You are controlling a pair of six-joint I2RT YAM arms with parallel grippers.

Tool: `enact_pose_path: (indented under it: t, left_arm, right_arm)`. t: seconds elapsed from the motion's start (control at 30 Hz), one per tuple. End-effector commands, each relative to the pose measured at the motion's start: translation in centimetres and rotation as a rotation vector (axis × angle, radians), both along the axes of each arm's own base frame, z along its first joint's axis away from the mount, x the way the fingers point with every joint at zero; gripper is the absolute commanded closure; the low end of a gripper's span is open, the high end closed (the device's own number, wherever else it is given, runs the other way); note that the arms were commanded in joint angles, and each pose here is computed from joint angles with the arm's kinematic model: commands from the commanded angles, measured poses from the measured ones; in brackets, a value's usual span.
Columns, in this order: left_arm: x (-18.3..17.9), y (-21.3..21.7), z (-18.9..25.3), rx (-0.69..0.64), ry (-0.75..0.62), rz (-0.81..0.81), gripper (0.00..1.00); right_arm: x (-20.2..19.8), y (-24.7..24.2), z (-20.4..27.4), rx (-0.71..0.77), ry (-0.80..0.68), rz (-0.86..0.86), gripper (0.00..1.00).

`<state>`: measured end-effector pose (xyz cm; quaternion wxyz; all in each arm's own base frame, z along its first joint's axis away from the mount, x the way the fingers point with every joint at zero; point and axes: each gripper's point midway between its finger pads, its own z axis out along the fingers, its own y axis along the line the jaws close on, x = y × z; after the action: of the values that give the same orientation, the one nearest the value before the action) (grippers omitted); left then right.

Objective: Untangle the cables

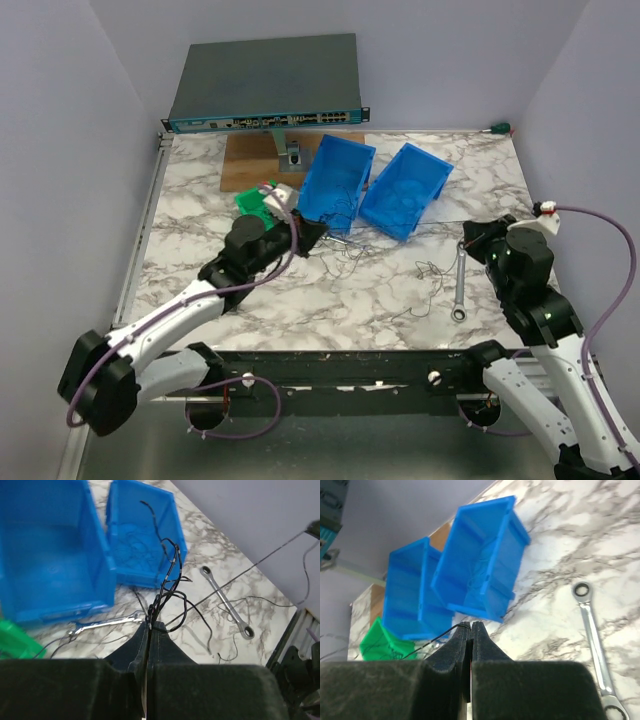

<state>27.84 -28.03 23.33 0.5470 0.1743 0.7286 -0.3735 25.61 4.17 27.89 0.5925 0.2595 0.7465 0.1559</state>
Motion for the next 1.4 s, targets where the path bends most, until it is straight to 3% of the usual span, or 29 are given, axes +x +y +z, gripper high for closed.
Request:
enact_pose_path:
  t: [0.0,0.17,0.43,0.53,0.77,0.83,0.97,1.1,1.37]
  left_arm:
    - [1.0,10.0,-7.3,0.053,0.22,0.342,1.0]
    - [0.6,16.9,-9.6,0.072,0.303,0.66,1.0]
    - [-1.8,23.2,-8.7,0.041,0.252,0.942,1.0]
    - [-3.6,27.0,-9.2,0.045,0.268,1.146,1.0]
    - [-8.0,32.8,-10.5,-0.133,0.281,1.521,1.0]
    - [-8.3,33.3,-10.4,-0.182,0.251,1.542,1.0]
    - [-7.7,33.5,-9.6,-0.202,0.174,1.525,1.0]
    - [-8.2,34.4,-8.7,-0.209,0.145,1.575,1.0]
    - [-7.7,34.1,-8.8,-0.133,0.14,1.549,1.0]
  right_arm:
    - [-2.3,-7.9,1.8,-0.001,-0.109,-0.429,0.99]
    - [-2.7,-8.5,1.8,0.02,-0.132,-0.461,0.99]
    - [-1.3,-6.8,0.9,0.011,-0.087,-0.38,0.99]
    - [-1.9,-7.9,1.4,-0.002,-0.094,-0.435,0.99]
    - [-4.8,-10.9,2.5,0.059,-0.167,-0.609,0.99]
    - [-4.9,-10.8,3.3,0.055,-0.199,-0.588,0.99]
    - [-2.6,-7.4,3.1,-0.003,-0.166,-0.374,0.99]
    - [-0.8,-6.3,0.9,-0.036,-0.041,-0.342,0.99]
    - [0.5,-3.6,-2.0,-0.031,0.018,-0.202,0.99]
